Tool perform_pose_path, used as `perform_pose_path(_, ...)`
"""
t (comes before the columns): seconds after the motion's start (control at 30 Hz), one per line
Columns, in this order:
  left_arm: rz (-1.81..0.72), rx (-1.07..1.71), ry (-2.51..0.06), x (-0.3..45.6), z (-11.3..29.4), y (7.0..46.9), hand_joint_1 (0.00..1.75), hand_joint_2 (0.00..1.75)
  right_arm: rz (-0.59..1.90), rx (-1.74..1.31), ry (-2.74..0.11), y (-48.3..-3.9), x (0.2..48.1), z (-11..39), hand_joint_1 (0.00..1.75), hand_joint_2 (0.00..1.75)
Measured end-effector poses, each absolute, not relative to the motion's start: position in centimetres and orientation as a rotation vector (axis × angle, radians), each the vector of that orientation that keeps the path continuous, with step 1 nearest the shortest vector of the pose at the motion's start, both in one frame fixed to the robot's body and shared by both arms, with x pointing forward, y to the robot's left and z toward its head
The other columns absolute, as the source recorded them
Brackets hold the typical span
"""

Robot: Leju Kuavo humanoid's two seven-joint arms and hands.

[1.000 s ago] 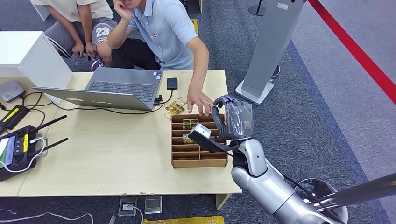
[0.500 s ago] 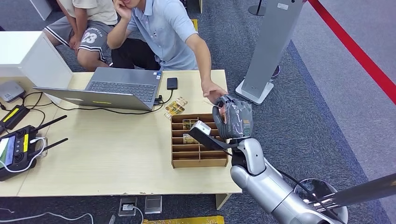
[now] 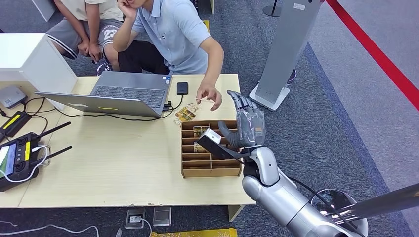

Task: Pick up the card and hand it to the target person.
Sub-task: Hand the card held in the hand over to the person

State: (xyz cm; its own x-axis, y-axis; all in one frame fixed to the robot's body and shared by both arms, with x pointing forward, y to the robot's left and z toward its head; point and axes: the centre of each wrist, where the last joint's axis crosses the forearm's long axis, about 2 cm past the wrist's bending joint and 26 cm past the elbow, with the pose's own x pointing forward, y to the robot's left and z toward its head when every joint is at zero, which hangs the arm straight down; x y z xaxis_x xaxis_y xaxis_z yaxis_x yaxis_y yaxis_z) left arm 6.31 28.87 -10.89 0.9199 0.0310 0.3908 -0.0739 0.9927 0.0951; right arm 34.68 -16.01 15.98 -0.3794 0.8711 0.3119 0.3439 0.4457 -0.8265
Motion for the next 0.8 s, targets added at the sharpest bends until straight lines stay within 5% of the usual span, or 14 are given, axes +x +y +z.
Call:
perform_pose_path(0.33,0.059,0.12,-0.395,6.3,-10.9,28.9,0.0,0.0,0.833,-0.957,-1.919,-16.0,34.5,15.8,0.0,1.75)
perform_pose_path(0.8,0.095,0.147,-0.371,5.9,-10.9,29.3,0.0,0.0,0.299,0.008,-1.806,-17.6,29.2,13.9,0.0,1.75)
